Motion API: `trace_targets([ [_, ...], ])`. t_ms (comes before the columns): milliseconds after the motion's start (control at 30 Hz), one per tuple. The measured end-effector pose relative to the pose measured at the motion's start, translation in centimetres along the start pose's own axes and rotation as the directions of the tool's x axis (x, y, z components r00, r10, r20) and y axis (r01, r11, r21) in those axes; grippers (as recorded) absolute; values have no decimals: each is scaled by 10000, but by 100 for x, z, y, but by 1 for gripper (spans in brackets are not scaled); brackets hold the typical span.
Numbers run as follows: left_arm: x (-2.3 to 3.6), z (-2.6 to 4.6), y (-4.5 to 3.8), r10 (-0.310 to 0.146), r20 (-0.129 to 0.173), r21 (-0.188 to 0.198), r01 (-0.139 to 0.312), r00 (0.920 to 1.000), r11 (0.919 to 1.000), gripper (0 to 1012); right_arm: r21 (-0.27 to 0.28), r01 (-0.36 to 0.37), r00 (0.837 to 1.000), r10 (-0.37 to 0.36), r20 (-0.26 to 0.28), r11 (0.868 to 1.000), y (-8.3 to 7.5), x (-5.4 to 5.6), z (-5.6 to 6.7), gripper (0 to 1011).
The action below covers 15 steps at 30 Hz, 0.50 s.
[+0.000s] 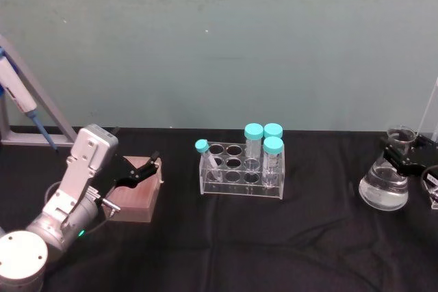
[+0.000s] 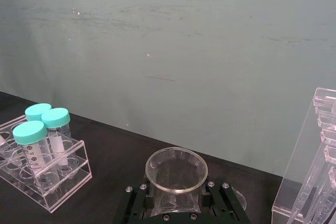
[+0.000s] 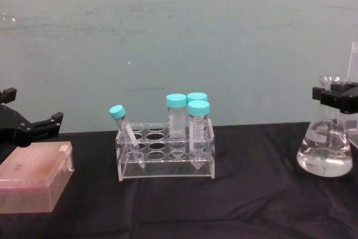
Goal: Place the experimental apparatus aside using one hand.
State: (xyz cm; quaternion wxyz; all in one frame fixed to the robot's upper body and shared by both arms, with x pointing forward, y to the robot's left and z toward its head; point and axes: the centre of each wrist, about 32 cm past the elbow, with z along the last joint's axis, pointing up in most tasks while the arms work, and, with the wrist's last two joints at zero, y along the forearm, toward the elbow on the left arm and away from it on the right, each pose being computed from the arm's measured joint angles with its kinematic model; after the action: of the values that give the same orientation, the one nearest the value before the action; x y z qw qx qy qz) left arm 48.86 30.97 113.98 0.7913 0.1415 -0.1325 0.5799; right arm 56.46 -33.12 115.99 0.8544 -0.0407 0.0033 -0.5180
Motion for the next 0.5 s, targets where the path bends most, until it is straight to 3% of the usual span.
trace_targets([
  [500,0,0,0,-1,1,1,1,10000,10000,1000,-29,108,9999,-108,17,9999,-10,35,-4,450],
])
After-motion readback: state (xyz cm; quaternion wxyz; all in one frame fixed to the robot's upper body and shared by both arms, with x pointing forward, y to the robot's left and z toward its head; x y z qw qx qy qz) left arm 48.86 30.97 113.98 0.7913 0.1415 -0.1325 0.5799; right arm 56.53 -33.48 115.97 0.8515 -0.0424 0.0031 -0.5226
